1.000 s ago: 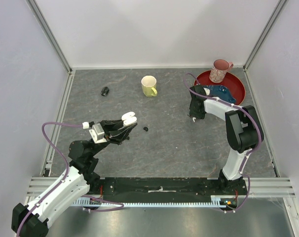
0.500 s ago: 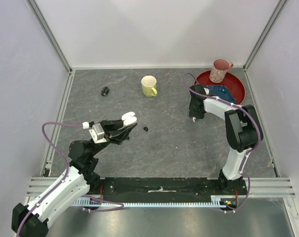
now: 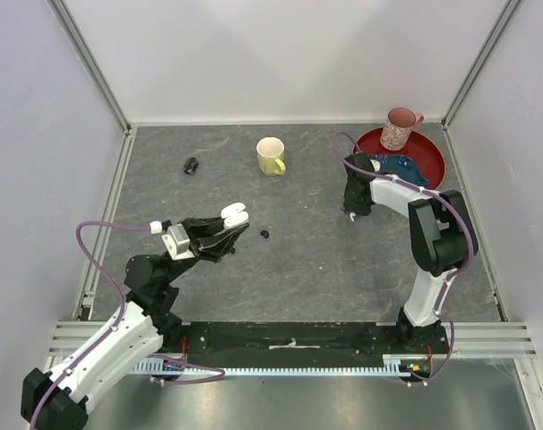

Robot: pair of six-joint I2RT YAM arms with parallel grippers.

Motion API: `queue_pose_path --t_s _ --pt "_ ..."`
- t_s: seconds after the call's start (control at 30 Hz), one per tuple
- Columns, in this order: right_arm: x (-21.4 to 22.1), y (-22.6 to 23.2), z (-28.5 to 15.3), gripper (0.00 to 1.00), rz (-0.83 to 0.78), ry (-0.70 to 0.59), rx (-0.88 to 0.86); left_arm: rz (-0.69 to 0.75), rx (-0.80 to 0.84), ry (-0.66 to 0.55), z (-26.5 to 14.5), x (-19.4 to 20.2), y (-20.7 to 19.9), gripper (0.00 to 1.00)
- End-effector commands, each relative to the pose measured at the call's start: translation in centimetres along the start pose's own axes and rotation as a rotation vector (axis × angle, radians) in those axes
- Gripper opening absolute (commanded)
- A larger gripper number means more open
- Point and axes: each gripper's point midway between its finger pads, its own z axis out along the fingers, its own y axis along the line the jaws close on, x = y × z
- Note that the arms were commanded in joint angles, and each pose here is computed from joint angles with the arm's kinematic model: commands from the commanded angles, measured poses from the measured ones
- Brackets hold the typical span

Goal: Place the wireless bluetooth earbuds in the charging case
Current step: Pick up the earbud from the center of the board.

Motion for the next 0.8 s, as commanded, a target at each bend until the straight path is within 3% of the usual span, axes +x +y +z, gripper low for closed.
queue_pose_path --t_s 0.0,0.23,0.77 --pt "-0.28 0.0 -0.48 0.43 0.021 -0.005 -0.006 0.008 -0.005 -0.036 0.3 -1.21 0.08 0.02" --pt "-0.01 -0.17 -0.37 0.38 0.02 0.0 -0.005 0.004 -0.006 -0.03 0.33 -1.03 0.1 0.02" --pt "0.58 -0.41 -0.6 0.43 0.029 0.004 -0.009 0.005 -0.009 -0.032 0.33 -1.07 0.16 0.02"
